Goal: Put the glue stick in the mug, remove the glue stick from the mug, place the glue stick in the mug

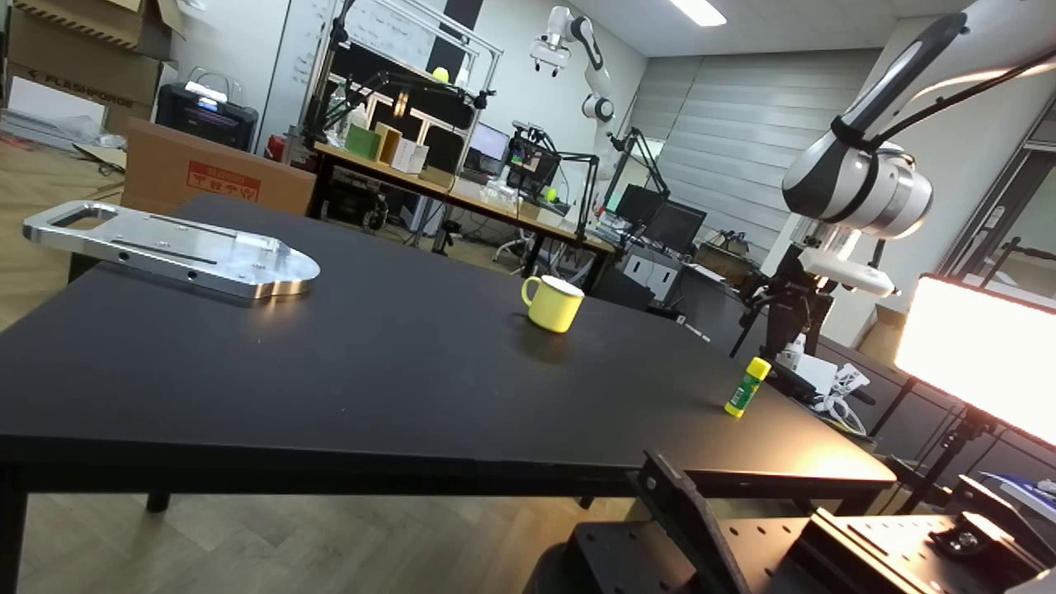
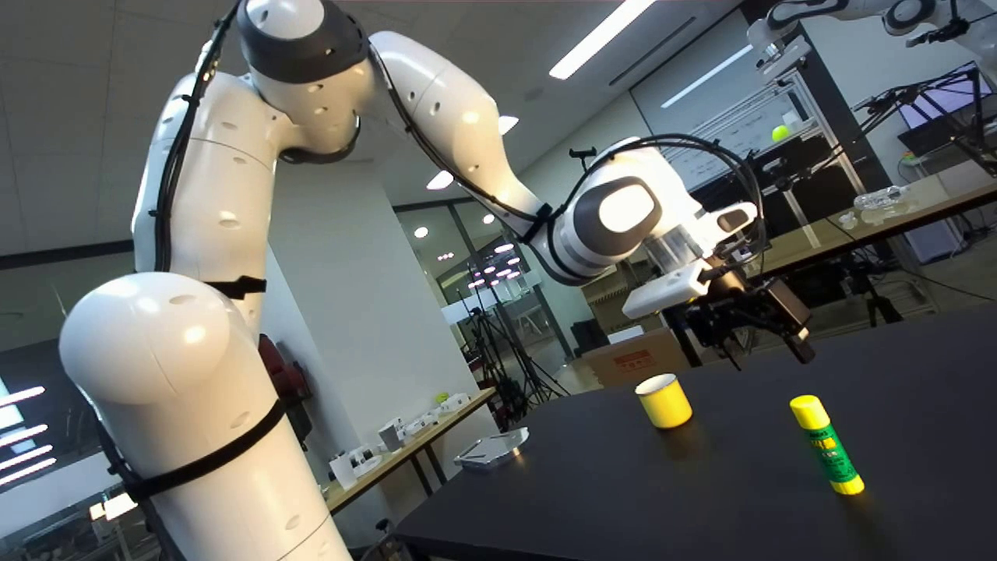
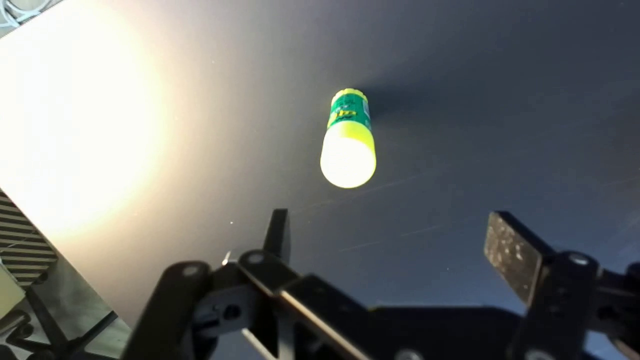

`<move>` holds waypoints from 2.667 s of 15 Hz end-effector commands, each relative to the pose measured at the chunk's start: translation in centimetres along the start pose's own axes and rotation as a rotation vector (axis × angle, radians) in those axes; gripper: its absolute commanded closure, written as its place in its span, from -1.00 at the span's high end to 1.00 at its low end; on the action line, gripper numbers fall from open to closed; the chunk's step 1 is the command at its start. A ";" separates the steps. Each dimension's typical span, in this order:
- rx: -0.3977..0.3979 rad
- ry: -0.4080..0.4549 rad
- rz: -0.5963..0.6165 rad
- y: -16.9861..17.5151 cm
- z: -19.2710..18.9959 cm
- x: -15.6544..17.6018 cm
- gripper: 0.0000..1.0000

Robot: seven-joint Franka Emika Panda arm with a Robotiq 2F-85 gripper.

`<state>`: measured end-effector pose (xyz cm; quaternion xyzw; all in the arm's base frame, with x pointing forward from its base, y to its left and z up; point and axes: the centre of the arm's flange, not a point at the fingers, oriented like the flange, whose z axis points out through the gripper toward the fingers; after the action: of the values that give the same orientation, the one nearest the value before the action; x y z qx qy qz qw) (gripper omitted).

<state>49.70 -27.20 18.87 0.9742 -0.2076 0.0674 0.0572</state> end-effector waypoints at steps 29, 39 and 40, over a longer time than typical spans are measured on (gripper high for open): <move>0.099 -0.013 0.027 -14.0 -6.4 2.2 -0.81; 0.123 -0.028 -0.096 -19.3 -8.5 2.0 -0.31; 0.123 -0.029 -0.094 -19.2 -8.5 2.0 -0.81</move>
<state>58.47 -9.37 25.95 0.9854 -0.1579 0.0632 -0.0025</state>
